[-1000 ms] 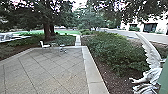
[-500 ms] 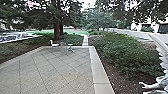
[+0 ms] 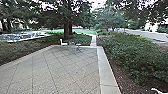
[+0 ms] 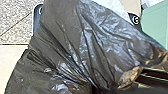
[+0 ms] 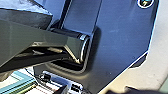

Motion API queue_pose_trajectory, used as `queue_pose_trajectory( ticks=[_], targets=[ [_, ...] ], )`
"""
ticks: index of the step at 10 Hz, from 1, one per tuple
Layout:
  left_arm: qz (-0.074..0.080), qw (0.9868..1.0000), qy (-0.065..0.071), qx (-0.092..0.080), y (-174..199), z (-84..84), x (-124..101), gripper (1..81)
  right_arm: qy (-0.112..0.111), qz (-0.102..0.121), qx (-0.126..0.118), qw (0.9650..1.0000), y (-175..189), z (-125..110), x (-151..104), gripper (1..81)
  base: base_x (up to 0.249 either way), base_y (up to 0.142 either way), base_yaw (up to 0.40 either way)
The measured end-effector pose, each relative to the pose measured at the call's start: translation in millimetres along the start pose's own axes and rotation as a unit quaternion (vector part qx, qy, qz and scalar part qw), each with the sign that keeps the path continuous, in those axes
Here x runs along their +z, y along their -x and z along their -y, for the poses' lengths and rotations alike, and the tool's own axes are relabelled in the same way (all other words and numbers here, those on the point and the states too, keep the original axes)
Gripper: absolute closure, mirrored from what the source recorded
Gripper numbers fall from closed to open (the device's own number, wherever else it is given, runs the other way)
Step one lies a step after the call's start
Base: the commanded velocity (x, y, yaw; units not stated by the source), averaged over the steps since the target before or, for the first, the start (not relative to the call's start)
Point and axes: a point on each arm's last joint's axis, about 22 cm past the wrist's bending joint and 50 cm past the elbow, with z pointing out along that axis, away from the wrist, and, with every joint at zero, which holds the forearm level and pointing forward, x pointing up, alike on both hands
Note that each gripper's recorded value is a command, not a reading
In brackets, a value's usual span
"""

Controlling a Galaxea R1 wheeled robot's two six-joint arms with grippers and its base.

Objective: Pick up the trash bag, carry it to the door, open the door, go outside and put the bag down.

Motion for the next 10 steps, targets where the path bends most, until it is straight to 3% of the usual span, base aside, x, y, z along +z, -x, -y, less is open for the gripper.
queue_pose_trajectory(
  ticks=[2, 4, 5, 7, 8, 10],
  targets=[
    [-0.008, 0.9999, 0.014, -0.002, -18.4, 3.6, -7.6, 81.1, -0.017, -0.001, -0.002, 0.9998, -0.3, 14.2, 1.1, 1.0, 0.000, 0.000, 0.000],
    [-0.012, 0.9991, 0.039, -0.010, -34.5, 2.9, -19.3, 81.1, -0.035, 0.001, -0.003, 0.9994, 2.2, 21.1, -1.2, 1.0, 0.000, 0.000, 0.000],
    [-0.006, 0.9985, 0.051, -0.020, -39.9, 5.2, -27.3, 81.1, -0.042, 0.010, 0.000, 0.9991, 11.1, 23.6, -2.1, 1.0, 0.000, 0.000, 0.000],
    [0.003, 0.9972, 0.054, -0.051, -65.4, 29.2, -45.2, 81.1, -0.050, 0.038, 0.011, 0.9979, 37.5, 29.9, -2.4, 1.0, 0.000, 0.000, 0.000],
    [0.003, 0.9961, 0.055, -0.069, -86.5, 39.3, -51.4, 81.1, -0.054, 0.053, 0.016, 0.9970, 50.4, 33.4, -3.0, 1.0, 0.000, 0.000, 0.000],
    [0.003, 0.9922, 0.062, -0.108, -127.2, 54.8, -62.7, 81.1, -0.061, 0.075, 0.025, 0.9950, 67.2, 38.8, -4.2, 1.0, 0.000, 0.000, 0.000]
  ],
)
